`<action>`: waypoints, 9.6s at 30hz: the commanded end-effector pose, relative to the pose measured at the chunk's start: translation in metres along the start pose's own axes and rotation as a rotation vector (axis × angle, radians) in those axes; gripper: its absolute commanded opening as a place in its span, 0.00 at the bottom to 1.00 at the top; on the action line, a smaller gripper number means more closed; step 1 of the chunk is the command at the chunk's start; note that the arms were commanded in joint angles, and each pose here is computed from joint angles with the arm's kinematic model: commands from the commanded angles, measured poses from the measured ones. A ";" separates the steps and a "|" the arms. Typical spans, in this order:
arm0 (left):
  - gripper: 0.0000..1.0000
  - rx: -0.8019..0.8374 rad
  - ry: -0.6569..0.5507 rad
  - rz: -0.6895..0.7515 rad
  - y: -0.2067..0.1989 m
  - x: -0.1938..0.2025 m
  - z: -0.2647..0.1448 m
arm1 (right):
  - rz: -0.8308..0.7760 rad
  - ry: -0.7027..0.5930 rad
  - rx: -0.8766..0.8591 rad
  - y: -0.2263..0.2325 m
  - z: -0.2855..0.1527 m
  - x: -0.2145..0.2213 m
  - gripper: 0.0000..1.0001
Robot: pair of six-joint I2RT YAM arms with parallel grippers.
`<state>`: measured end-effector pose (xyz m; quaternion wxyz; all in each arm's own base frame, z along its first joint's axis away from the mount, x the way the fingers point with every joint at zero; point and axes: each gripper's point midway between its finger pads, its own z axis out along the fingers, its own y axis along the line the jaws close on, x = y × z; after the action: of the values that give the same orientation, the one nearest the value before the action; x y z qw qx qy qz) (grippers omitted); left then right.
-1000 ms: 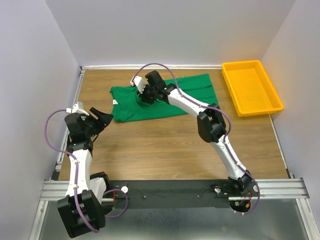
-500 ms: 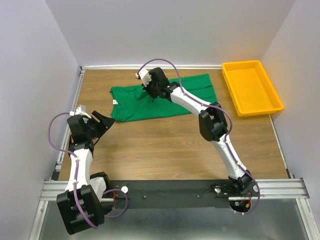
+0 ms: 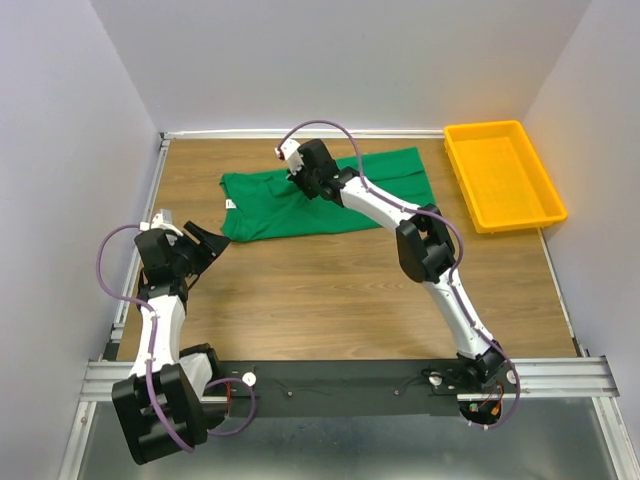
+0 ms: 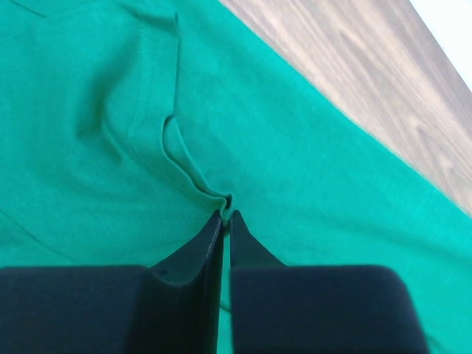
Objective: Fold and stack the t-shirts
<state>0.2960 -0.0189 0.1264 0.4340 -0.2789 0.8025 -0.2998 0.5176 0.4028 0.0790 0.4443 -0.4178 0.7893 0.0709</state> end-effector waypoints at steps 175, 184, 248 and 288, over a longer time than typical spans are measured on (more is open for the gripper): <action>0.00 -0.155 0.388 0.367 0.035 0.015 0.117 | 0.937 0.250 0.140 -0.202 -0.218 0.255 0.44; 0.00 -0.152 0.393 0.366 0.035 0.016 0.116 | 0.952 0.277 0.075 -0.197 -0.193 0.269 0.47; 0.63 -0.136 0.105 0.025 0.014 -0.009 0.039 | 0.571 0.119 -0.327 -0.116 -0.244 0.212 0.76; 0.41 -0.510 0.005 -0.100 0.117 -0.089 0.098 | 0.076 0.116 -0.381 -0.073 -0.209 0.167 0.77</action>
<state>0.4130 0.0769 0.0564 0.3551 -0.4427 0.8056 -0.1701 0.3799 0.1497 0.0834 0.2764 -0.3704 0.8413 0.2804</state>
